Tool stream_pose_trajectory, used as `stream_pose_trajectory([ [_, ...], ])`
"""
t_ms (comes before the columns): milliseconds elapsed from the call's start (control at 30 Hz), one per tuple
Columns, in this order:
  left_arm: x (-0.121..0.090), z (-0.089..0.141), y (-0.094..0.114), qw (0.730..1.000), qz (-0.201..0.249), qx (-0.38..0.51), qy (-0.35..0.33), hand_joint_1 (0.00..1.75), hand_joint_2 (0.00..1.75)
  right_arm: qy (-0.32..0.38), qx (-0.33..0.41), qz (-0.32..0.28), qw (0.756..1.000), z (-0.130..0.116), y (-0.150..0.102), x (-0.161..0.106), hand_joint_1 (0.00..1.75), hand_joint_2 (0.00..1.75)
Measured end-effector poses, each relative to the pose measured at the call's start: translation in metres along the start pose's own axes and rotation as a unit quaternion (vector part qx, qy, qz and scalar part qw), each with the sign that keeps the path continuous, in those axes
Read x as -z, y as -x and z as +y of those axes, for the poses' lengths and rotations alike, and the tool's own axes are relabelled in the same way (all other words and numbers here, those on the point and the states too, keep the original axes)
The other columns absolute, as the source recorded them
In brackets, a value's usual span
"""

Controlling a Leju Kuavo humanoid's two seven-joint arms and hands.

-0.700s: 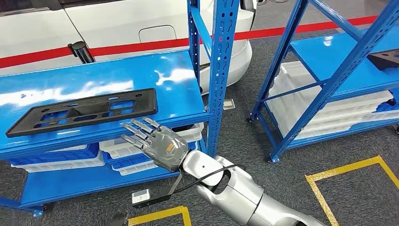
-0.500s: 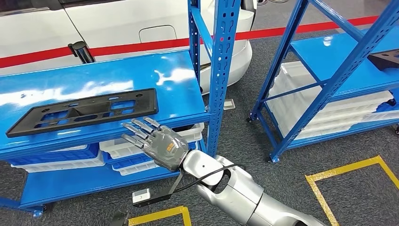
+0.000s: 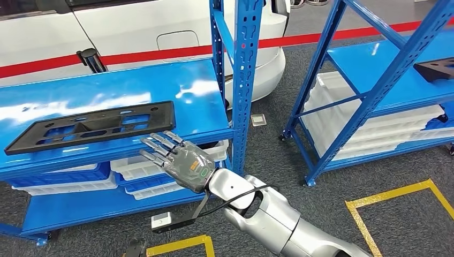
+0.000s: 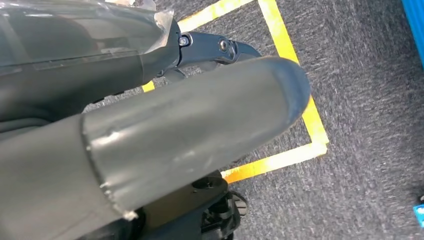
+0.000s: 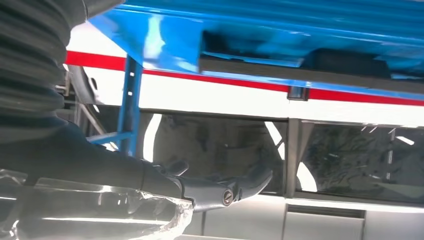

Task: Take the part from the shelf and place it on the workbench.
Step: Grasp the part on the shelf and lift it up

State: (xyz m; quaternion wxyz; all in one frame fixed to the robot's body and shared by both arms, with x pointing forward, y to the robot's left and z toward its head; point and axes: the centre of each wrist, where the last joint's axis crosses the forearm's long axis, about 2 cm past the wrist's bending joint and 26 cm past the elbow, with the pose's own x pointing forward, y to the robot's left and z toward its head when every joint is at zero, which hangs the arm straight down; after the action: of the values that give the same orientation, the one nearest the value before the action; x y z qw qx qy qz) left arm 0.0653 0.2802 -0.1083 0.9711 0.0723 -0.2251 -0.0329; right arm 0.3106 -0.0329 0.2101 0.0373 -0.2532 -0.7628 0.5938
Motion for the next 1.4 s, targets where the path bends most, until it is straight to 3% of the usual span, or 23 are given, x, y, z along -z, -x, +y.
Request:
stream_pose_trajectory([
  [633, 0.0003, 0.0018, 0.0000, 1.000, 0.000, -0.001, 0.002, 0.00, 0.00, 0.001, 0.003, -0.003, 1.000, -0.0005, -0.0044, 0.0042, 0.00, 1.75],
  [767, 0.0005, 0.0021, -0.0002, 1.000, -0.001, -0.001, 0.002, 0.00, 0.00, -0.003, 0.002, -0.002, 1.000, 0.0012, -0.0037, 0.0020, 0.00, 0.00],
  [1400, 0.0003, 0.0042, 0.0018, 1.000, -0.001, 0.000, 0.001, 0.00, 0.00, 0.003, 0.025, 0.014, 1.000, 0.0004, -0.0075, 0.0043, 0.00, 0.00],
])
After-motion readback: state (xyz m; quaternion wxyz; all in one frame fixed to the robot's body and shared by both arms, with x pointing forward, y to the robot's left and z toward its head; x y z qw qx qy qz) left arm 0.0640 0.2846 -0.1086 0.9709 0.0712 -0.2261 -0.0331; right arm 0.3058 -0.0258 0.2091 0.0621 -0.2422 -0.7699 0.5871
